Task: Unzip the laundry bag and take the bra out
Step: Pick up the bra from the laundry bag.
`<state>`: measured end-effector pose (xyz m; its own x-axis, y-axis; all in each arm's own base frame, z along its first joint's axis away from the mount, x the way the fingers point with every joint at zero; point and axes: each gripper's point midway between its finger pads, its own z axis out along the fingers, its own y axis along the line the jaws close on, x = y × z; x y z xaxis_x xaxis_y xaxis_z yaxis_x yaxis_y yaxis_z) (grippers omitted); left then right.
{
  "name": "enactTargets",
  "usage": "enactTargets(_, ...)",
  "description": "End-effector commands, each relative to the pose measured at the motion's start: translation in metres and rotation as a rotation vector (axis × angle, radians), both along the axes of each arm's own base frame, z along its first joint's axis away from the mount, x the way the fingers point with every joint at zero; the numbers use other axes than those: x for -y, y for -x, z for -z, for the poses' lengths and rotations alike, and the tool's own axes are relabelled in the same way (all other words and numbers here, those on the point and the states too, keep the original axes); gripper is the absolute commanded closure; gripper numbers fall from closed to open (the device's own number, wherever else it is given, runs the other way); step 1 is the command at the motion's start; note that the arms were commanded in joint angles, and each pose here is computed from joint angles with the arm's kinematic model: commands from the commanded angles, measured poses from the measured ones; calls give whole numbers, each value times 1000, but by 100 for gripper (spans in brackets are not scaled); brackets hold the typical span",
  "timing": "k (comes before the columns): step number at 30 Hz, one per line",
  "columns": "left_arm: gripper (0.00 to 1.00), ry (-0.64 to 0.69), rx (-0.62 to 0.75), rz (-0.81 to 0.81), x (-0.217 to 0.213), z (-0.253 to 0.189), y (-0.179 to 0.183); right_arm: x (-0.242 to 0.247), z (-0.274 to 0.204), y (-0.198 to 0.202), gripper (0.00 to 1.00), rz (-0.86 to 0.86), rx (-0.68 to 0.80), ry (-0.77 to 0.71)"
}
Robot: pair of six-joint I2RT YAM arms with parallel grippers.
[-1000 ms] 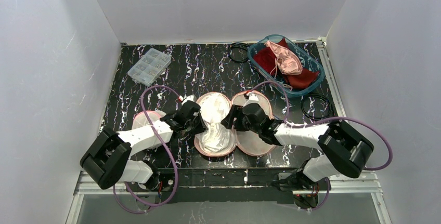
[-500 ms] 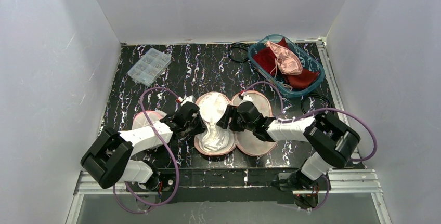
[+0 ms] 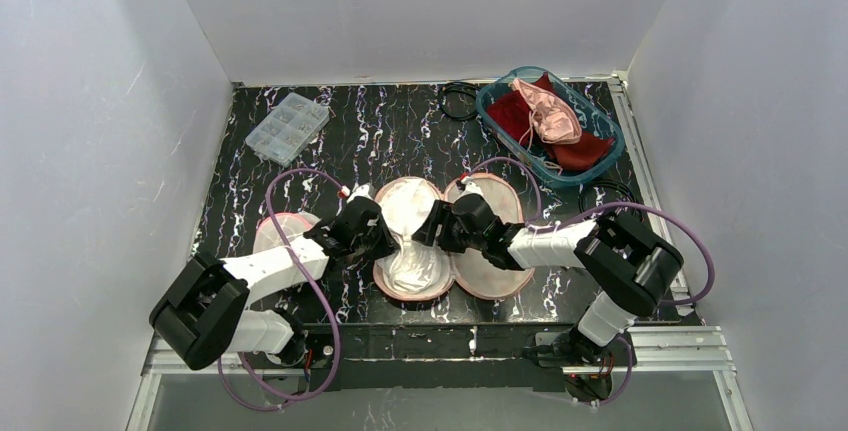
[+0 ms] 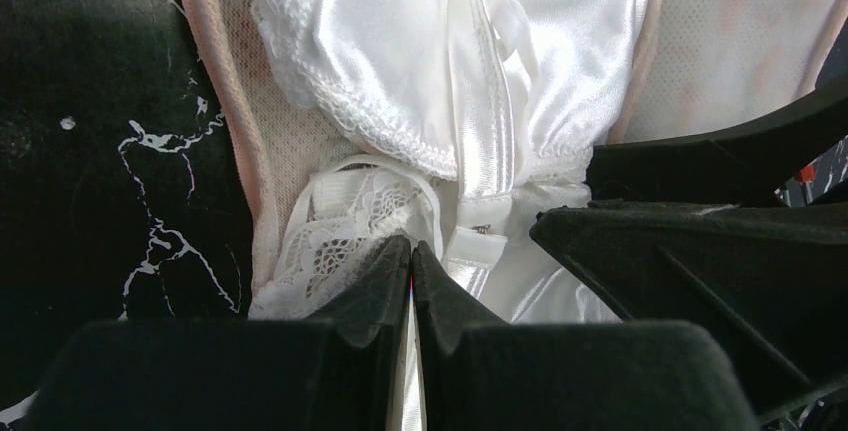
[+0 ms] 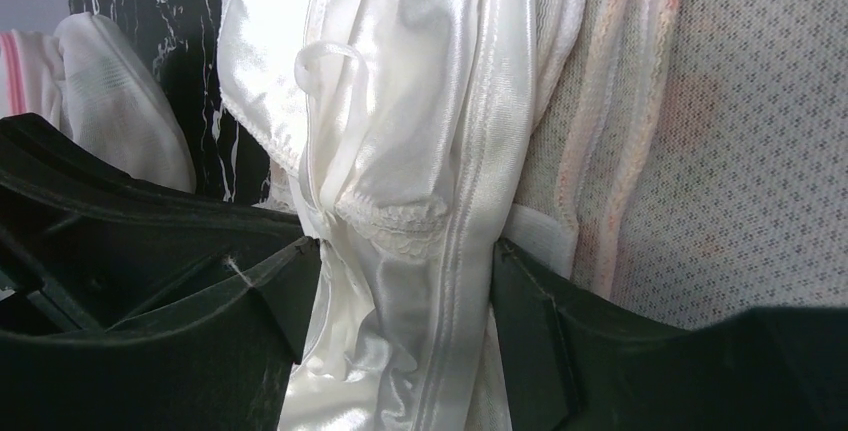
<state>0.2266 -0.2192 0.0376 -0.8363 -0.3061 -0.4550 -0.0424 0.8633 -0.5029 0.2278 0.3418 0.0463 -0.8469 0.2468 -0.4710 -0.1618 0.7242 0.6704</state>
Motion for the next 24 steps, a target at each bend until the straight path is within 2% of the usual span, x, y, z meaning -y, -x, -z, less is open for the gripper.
enactTargets(1,97,13,-4,5,-1,-3,4,-16,-14,-9,34,-16,26,-56)
enactTargets(5,98,22,-13,13,1,-4,4,-25,-17,-10,49,-41,22,-76)
enactTargets(7,98,25,-11,15,2,-4,4,-26,-15,-10,51,-42,19,-72)
enactTargets(12,98,24,-15,19,3,-3,4,-27,-11,-10,36,-42,9,-65)
enactTargets(15,99,39,-37,38,7,-1,7,-32,-10,-7,37,-70,-5,-73)
enactTargets(24,100,44,-40,48,7,-1,11,-41,-9,-5,80,-99,-5,-79)
